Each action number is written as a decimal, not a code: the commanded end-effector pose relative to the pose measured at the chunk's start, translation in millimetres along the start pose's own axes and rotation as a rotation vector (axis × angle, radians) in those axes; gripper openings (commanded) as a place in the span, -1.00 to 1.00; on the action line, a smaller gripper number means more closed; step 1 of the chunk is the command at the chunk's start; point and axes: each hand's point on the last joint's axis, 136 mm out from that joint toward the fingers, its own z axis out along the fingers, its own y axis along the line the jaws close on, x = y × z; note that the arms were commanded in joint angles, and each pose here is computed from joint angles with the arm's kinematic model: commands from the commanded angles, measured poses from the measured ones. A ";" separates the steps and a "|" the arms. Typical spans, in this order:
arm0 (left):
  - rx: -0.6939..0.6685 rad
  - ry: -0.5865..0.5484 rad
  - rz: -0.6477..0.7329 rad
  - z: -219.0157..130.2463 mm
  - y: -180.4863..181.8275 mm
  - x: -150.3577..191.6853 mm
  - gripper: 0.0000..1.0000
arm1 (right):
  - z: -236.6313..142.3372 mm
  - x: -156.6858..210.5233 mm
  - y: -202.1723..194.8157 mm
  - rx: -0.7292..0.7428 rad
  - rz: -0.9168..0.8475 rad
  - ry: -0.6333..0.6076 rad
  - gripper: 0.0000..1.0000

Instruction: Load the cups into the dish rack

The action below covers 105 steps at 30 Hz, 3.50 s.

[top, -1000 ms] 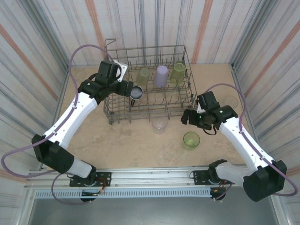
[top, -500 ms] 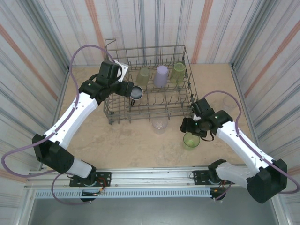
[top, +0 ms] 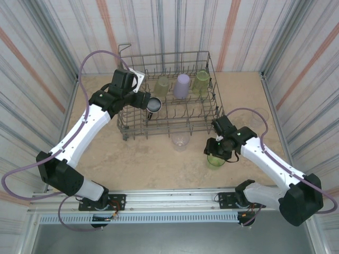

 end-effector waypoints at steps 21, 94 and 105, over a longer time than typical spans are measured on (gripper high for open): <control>-0.013 0.028 0.055 3.3 -8.2 5.0 0.97 | 28.5 4.4 -10.6 0.074 0.010 0.039 -0.59; -0.032 0.084 0.008 12.7 -6.1 1.2 0.97 | -138.0 -257.6 76.0 -0.177 -0.125 -0.452 -1.00; 0.083 0.093 -0.205 11.1 -13.3 -23.5 0.97 | -129.6 -259.6 142.0 -0.564 -0.177 -0.440 -1.00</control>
